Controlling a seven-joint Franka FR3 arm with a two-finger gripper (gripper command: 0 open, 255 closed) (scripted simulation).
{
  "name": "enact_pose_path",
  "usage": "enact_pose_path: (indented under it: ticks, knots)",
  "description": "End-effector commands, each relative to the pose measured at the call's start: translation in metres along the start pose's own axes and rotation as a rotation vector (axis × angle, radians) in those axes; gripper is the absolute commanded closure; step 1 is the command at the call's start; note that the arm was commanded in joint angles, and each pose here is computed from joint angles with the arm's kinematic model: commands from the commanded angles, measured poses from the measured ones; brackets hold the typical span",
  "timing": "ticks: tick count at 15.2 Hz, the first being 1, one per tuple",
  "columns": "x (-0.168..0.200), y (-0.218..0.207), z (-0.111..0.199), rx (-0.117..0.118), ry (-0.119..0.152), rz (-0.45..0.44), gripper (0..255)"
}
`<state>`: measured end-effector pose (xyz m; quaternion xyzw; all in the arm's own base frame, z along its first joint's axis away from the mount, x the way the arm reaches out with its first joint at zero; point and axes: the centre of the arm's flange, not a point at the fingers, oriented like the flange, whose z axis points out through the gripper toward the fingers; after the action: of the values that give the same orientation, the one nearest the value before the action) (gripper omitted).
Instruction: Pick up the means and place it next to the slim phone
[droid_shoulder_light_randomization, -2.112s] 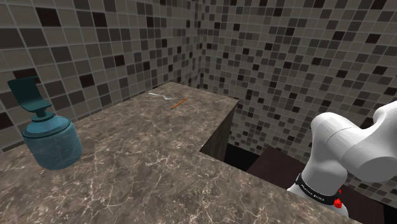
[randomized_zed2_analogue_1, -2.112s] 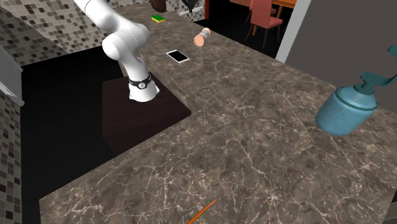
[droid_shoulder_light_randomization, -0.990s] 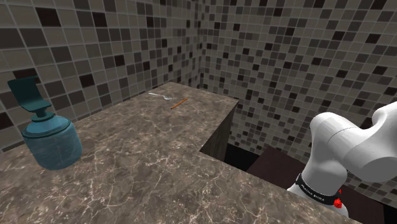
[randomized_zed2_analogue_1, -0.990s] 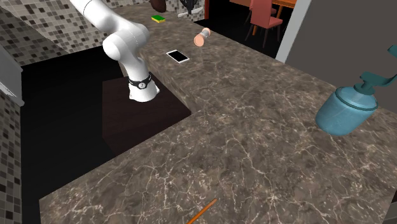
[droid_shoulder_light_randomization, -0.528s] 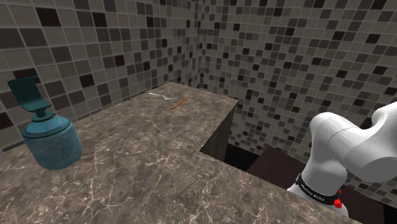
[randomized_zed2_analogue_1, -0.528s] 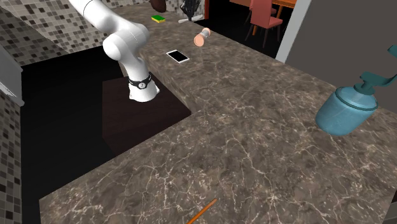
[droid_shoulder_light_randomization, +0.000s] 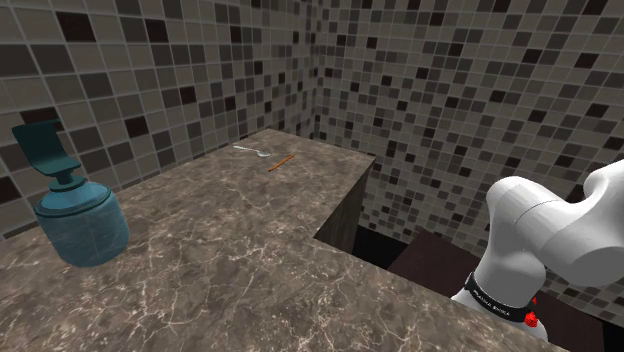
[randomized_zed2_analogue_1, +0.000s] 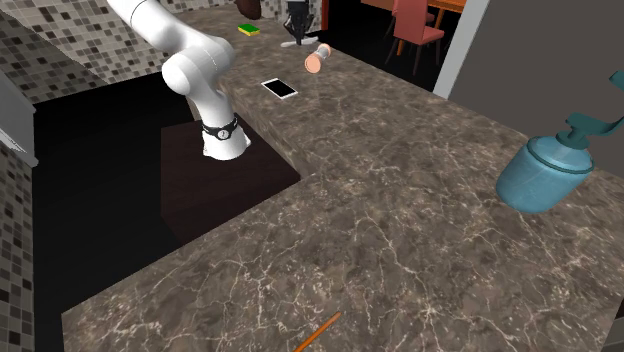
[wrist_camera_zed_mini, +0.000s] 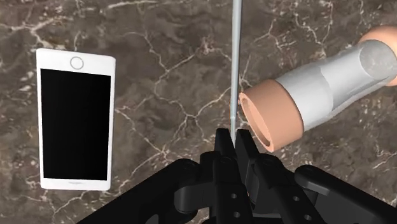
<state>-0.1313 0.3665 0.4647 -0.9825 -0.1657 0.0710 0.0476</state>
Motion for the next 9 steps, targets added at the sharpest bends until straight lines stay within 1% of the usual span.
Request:
enact_pose_path:
  ticks: [1, 9]
  knots:
    - [0.0, 0.0, 0.01, 0.0, 0.0, 0.0, 255]
    - [0.006, 0.005, 0.052, 0.0, 0.0, 0.0, 255]
